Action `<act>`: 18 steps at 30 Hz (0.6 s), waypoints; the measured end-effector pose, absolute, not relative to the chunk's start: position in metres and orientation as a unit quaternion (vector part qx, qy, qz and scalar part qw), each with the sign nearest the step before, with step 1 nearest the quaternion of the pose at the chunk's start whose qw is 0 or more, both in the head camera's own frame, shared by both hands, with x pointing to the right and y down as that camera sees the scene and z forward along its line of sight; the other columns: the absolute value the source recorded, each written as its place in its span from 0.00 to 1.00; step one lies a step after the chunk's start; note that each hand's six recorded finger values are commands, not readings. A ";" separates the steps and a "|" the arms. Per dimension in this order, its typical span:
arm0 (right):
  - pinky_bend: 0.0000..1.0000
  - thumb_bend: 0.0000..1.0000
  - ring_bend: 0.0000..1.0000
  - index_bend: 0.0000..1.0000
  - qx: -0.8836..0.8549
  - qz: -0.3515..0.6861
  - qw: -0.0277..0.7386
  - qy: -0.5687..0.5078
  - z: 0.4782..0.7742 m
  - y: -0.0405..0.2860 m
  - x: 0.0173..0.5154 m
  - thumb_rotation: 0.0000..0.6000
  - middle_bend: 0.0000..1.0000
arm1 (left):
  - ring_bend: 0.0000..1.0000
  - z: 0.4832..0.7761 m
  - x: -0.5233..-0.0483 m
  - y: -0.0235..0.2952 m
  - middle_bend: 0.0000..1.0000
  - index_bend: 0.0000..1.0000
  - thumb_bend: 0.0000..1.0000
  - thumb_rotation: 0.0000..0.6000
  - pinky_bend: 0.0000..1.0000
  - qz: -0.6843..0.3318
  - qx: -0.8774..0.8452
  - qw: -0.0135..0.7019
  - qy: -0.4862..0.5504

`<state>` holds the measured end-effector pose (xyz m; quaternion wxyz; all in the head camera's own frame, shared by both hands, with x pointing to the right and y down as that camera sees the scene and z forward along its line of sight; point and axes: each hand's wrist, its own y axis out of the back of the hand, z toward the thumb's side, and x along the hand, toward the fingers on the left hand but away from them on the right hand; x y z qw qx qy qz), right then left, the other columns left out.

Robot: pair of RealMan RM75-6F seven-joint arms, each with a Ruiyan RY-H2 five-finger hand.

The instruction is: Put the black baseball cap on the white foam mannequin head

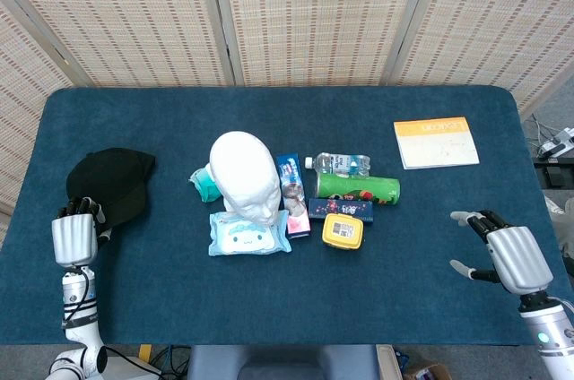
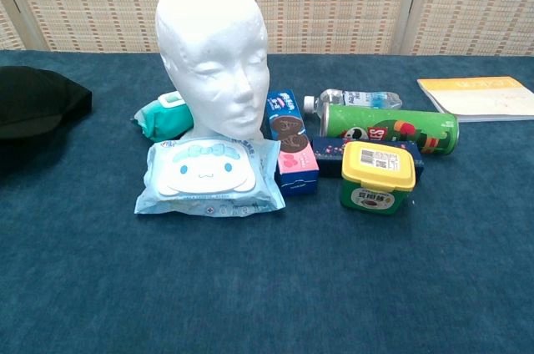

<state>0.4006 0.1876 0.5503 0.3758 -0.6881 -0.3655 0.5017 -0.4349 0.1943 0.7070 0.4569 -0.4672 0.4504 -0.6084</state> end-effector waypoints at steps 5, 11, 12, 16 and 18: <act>0.62 0.00 0.29 0.29 -0.688 0.502 0.376 -0.366 0.550 0.187 0.401 1.00 0.39 | 0.31 0.708 -0.436 0.194 0.46 0.65 0.28 1.00 0.43 -0.606 -0.471 0.454 0.452; 0.62 0.00 0.29 0.29 -0.688 0.502 0.376 -0.366 0.550 0.187 0.401 1.00 0.39 | 0.31 0.708 -0.436 0.194 0.46 0.61 0.37 1.00 0.43 -0.603 -0.474 0.453 0.454; 0.62 0.00 0.29 0.29 -0.688 0.502 0.375 -0.366 0.550 0.187 0.401 1.00 0.39 | 0.31 0.709 -0.436 0.194 0.46 0.61 0.37 1.00 0.43 -0.604 -0.475 0.452 0.454; 0.62 0.00 0.29 0.29 -0.688 0.501 0.376 -0.367 0.550 0.187 0.401 1.00 0.39 | 0.31 0.710 -0.436 0.196 0.46 0.59 0.41 1.00 0.43 -0.605 -0.476 0.450 0.452; 0.62 0.00 0.29 0.29 -0.688 0.501 0.375 -0.367 0.550 0.187 0.401 1.00 0.39 | 0.31 0.710 -0.437 0.196 0.46 0.59 0.43 1.00 0.43 -0.606 -0.477 0.450 0.452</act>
